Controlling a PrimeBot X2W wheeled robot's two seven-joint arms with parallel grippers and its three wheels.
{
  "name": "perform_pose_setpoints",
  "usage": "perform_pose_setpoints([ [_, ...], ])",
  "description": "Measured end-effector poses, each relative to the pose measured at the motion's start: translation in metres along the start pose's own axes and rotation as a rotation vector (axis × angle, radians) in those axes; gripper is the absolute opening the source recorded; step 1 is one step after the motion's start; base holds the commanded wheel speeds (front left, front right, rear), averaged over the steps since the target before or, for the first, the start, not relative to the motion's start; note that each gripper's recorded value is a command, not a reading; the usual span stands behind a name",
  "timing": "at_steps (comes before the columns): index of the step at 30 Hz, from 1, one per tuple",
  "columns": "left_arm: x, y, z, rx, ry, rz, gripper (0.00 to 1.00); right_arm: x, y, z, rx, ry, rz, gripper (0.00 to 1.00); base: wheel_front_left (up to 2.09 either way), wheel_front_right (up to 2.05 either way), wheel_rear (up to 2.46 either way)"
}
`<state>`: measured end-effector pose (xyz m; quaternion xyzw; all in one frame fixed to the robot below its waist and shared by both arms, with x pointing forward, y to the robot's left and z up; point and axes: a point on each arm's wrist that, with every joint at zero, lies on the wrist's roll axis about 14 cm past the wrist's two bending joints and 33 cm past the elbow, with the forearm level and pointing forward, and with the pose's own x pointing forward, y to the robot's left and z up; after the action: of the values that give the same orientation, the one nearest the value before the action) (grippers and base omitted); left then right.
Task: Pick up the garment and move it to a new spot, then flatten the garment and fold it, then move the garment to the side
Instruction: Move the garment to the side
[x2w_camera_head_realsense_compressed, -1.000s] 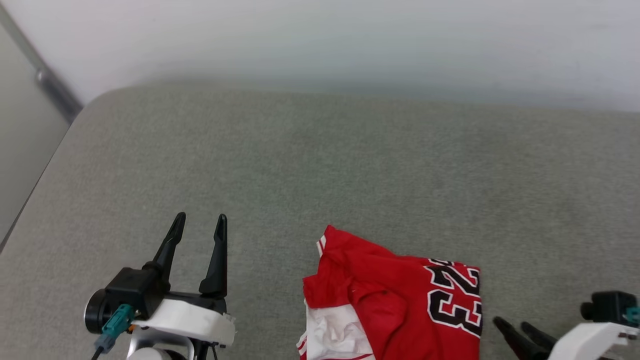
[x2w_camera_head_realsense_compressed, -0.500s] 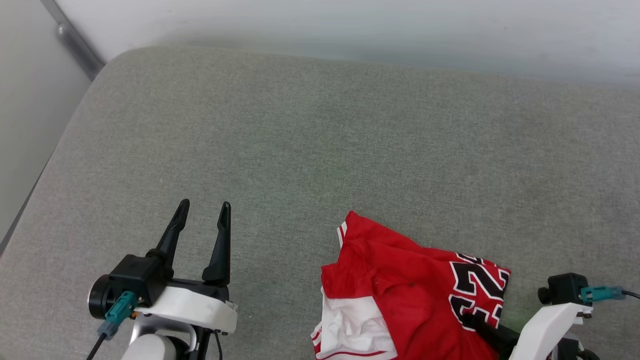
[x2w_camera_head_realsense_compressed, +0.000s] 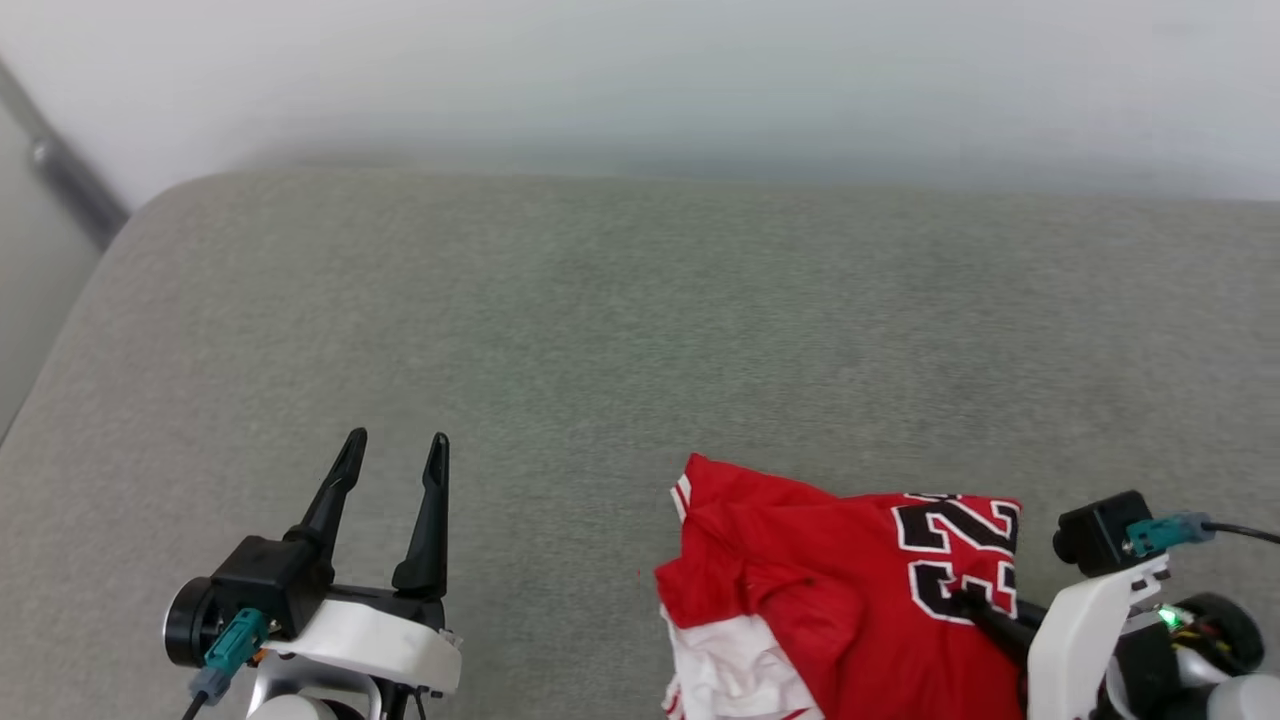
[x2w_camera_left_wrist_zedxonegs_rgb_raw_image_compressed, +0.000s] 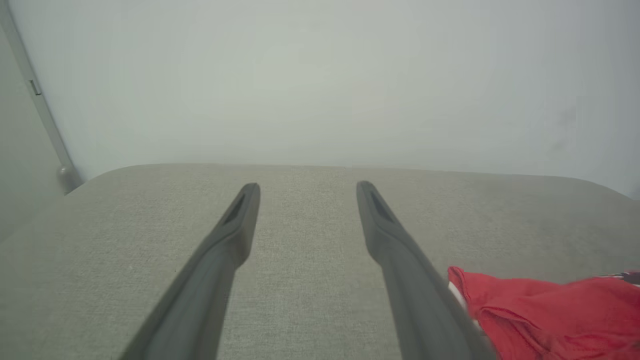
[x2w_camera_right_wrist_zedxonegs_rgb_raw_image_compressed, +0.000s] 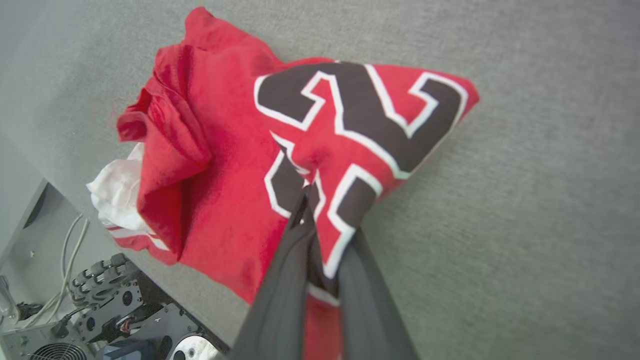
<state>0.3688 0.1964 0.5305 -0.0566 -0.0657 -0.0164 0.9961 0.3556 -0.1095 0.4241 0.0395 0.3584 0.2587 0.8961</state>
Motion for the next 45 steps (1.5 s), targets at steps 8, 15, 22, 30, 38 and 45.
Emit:
perform_pose_setpoints([
  [8,0.024,-0.045,0.001,-0.027,-0.021,-0.139,1.0,-0.054,-0.05,0.012,-0.112,-0.021,-0.198,0.0,0.0,0.0,0.0],
  [15,0.055,-0.103,-0.005,-0.045,-0.028,-0.335,1.0,-0.102,-0.092,0.024,-0.124,-0.086,-0.382,0.0,0.0,0.0,0.0],
  [22,0.093,-0.169,-0.008,-0.059,-0.058,-0.562,1.0,-0.13,-0.147,0.023,-0.075,-0.105,-0.565,0.0,0.0,0.0,0.0],
  [30,0.122,-0.208,-0.043,-0.102,-0.022,-0.721,1.0,-0.134,-0.223,0.019,-0.055,-0.074,-0.753,0.0,0.0,0.0,0.0],
  [38,0.136,-0.212,-0.079,-0.15,0.017,-0.765,1.0,-0.154,-0.299,0.038,-0.124,-0.09,-0.966,0.0,0.0,0.0,0.0],
  [45,0.141,-0.197,-0.091,-0.142,0.033,-0.739,1.0,-0.135,-0.327,0.033,-0.081,-0.112,-1.038,0.09,0.0,0.0,0.0],
])
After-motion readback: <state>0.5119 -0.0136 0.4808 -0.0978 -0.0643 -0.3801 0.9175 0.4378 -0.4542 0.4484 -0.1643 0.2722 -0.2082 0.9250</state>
